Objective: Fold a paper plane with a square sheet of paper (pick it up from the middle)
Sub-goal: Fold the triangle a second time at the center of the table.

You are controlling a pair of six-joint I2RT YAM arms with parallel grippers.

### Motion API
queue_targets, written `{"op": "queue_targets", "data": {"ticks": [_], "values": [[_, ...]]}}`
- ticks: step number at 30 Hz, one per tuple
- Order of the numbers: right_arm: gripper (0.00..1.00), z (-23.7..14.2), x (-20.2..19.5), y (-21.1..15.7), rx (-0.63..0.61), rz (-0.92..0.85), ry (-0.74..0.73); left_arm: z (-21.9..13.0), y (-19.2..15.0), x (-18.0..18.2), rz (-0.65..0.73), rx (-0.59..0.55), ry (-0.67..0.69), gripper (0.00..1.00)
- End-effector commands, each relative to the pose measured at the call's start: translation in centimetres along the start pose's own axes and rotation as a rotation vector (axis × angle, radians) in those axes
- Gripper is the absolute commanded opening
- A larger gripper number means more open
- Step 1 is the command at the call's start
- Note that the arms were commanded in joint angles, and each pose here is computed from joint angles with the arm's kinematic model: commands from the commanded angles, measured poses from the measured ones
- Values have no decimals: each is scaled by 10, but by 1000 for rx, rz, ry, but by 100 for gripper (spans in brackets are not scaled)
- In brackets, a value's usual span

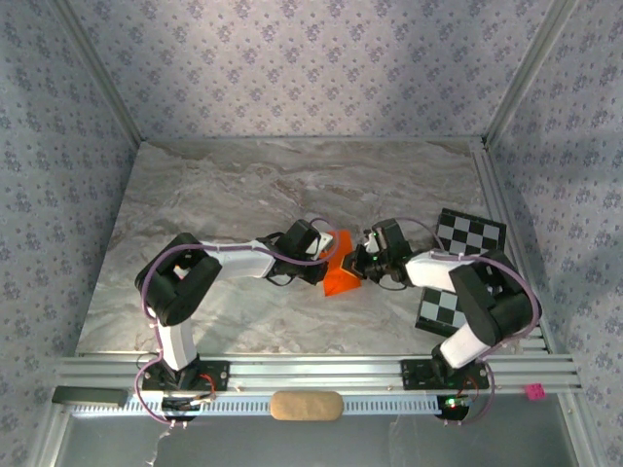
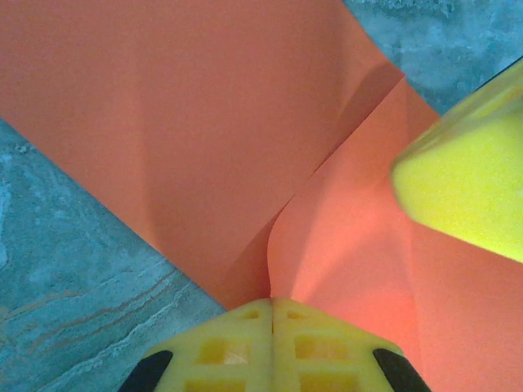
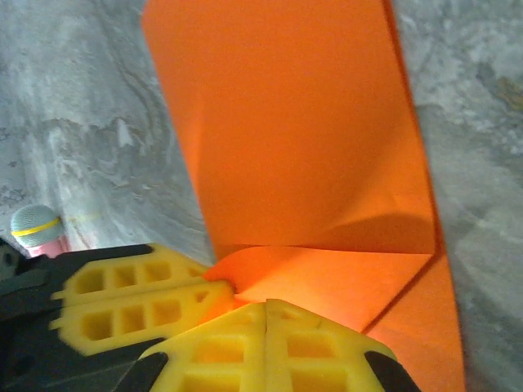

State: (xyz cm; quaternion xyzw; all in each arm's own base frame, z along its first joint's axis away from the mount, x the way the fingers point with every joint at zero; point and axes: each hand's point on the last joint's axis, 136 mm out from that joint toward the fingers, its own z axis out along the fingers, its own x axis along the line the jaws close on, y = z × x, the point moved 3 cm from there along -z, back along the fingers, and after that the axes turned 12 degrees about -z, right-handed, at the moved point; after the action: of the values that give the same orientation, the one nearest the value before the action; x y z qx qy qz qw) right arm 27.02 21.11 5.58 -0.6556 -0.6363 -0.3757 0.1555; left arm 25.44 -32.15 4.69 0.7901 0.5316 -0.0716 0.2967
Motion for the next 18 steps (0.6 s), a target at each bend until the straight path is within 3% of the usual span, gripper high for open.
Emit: {"op": "queue_targets", "data": {"ticks": [1,12,18], "values": [[0,7,-1,-6,35,-9,17,7,-13,12,1,64,48,0],[0,11,-44,-31,76,51,-133,0,-2,4,-15,24,27,1],[0,12,-46,-31,64,62,-140,-20,19,-1,-62,-35,40,17]]}}
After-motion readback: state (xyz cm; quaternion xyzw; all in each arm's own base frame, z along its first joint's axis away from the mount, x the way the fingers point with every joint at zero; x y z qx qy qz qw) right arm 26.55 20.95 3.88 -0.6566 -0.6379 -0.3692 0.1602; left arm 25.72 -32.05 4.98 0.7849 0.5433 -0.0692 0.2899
